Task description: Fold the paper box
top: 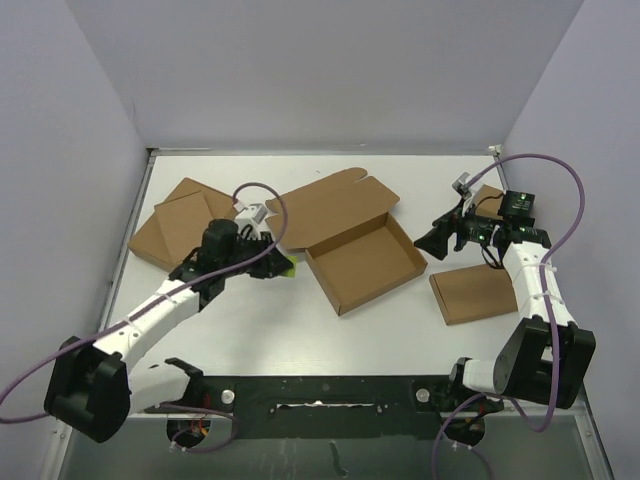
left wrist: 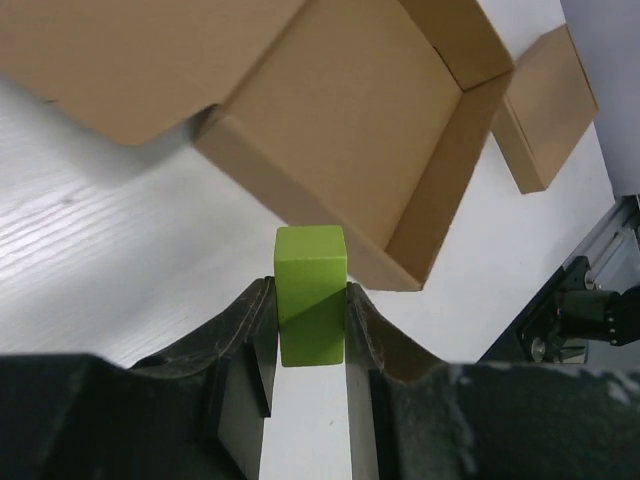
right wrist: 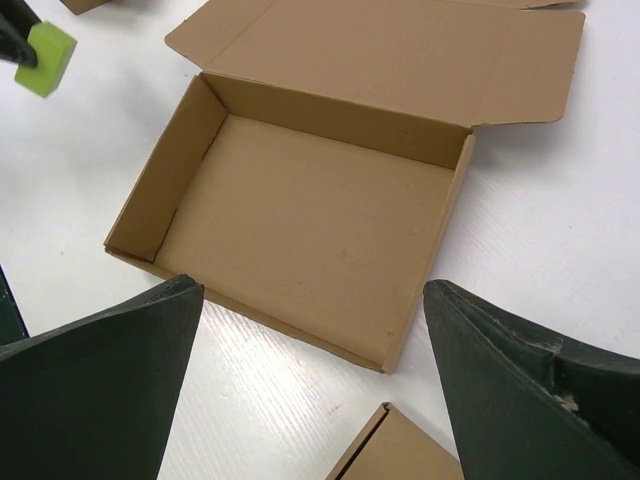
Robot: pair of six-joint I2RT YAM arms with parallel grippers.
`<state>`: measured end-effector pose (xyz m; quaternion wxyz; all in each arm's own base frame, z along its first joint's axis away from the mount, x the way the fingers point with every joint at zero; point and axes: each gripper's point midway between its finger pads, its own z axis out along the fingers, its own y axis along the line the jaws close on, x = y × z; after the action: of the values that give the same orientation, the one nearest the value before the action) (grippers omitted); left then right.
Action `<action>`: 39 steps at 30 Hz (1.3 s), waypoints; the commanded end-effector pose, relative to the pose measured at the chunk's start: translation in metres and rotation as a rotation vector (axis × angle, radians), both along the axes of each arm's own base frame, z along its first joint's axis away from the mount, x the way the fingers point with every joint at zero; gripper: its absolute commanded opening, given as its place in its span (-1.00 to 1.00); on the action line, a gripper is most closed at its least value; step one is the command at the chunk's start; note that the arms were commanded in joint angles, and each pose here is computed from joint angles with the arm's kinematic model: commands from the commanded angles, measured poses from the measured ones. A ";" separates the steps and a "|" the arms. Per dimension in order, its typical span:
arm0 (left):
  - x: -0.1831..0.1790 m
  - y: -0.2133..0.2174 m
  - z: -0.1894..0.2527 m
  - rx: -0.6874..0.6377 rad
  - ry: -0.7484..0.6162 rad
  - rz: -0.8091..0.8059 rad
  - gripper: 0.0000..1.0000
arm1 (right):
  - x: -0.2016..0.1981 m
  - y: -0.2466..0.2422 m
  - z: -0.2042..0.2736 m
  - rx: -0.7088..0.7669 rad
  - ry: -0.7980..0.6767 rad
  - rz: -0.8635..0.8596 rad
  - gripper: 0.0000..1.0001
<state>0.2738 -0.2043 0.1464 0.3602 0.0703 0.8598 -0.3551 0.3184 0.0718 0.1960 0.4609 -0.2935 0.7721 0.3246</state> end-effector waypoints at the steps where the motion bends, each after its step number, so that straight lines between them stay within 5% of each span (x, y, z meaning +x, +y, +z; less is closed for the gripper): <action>1: 0.015 -0.062 0.047 -0.099 -0.134 0.020 -1.00 | 0.003 -0.001 0.006 0.011 -0.034 0.005 0.96; 12: 0.040 -0.169 -0.007 0.313 -0.070 0.031 -1.00 | 0.004 -0.007 0.008 0.011 -0.041 -0.012 0.96; 20: 0.062 -0.217 -0.037 0.353 -0.012 -0.015 -0.97 | 0.005 -0.010 0.010 0.010 -0.045 -0.023 0.96; 31: 0.073 -0.227 -0.044 0.367 0.005 -0.002 0.21 | 0.005 -0.012 0.009 0.011 -0.043 -0.027 0.96; 39: 0.077 -0.205 0.029 0.184 -0.161 -0.030 0.40 | 0.005 -0.012 0.009 0.012 -0.043 -0.027 0.96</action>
<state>0.3361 -0.4185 0.0824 0.3262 0.1483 0.9144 -0.1886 0.3213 0.0597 0.1951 0.4657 -0.2772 0.7782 0.3173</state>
